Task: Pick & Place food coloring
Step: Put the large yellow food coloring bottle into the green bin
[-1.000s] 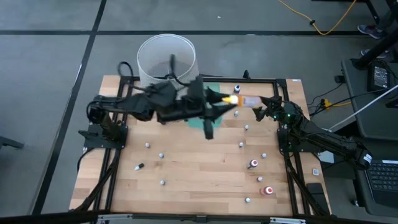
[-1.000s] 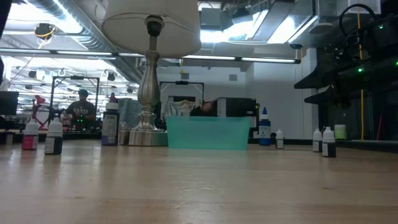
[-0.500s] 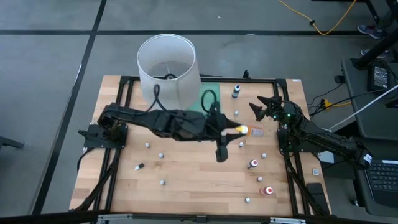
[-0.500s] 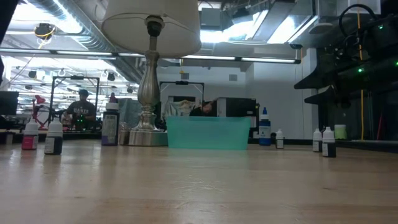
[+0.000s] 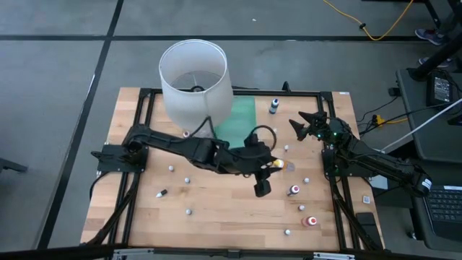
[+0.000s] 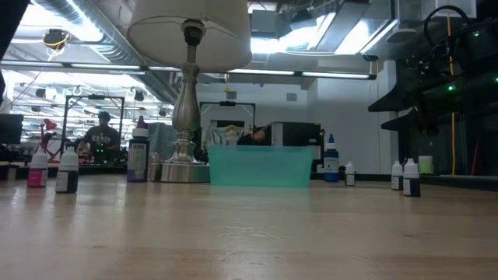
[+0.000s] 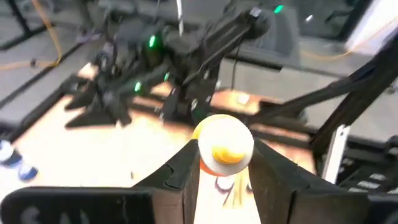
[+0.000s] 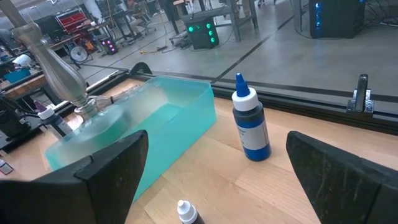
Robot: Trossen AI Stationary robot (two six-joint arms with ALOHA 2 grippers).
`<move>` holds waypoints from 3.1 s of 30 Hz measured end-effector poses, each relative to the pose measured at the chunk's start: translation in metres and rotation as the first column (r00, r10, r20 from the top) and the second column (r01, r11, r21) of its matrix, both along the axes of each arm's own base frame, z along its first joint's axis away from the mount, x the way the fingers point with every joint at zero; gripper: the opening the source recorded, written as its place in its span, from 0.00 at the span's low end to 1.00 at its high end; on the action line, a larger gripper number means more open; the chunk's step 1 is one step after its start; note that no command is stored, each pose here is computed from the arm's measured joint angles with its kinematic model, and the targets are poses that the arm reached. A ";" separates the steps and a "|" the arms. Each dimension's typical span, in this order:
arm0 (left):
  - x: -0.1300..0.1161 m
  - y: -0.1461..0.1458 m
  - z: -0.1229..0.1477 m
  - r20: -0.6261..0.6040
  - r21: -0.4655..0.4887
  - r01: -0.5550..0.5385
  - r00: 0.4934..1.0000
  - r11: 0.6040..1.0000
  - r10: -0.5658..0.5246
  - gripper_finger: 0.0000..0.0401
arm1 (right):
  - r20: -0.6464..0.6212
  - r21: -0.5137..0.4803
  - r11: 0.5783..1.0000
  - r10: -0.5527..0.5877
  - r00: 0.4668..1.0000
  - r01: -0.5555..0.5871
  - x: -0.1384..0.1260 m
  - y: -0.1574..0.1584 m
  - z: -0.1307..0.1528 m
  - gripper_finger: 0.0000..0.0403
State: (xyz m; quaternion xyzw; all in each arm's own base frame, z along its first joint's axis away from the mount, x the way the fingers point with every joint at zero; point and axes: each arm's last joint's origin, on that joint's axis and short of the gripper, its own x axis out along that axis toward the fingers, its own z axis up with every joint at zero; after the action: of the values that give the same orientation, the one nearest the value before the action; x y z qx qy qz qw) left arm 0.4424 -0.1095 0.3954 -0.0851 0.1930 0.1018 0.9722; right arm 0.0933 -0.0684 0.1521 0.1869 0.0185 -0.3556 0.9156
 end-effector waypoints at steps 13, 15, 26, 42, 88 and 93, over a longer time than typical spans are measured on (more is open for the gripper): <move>0.011 -0.001 -0.042 -0.167 -0.063 -0.149 0.976 0.987 0.137 0.27 | -0.008 0.005 1.000 0.001 1.000 -0.001 0.000 0.000 -0.001 0.95; 0.011 -0.002 -0.048 -0.202 -0.051 -0.153 0.969 0.987 0.140 0.27 | -0.008 0.005 1.000 0.001 1.000 -0.001 0.000 0.000 -0.001 0.95; 0.025 -0.009 -0.084 -0.288 -0.061 -0.166 0.947 0.984 0.142 0.27 | -0.008 0.006 1.000 0.000 1.000 0.000 0.000 0.000 -0.001 0.95; 0.030 -0.003 -0.110 -0.398 -0.006 -0.171 0.904 0.985 0.155 0.27 | -0.008 0.005 1.000 0.000 1.000 0.000 0.000 0.000 -0.001 0.95; 0.035 -0.003 -0.106 -0.377 -0.273 -0.147 0.925 0.951 0.035 0.27 | 0.358 0.118 0.588 0.727 0.586 -0.801 0.012 0.049 0.095 0.95; 0.035 -0.005 -0.106 -0.385 -0.299 -0.126 0.923 0.946 0.001 0.27 | 0.189 0.139 0.610 0.757 0.626 -0.780 0.006 0.056 0.114 0.95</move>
State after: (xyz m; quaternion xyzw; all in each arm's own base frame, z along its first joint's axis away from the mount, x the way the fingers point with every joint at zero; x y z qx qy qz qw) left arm 0.4774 -0.1142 0.2895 -0.2256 0.3884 0.1156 0.8859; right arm 0.0995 -0.0119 0.2657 0.2747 0.0828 0.0868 0.9540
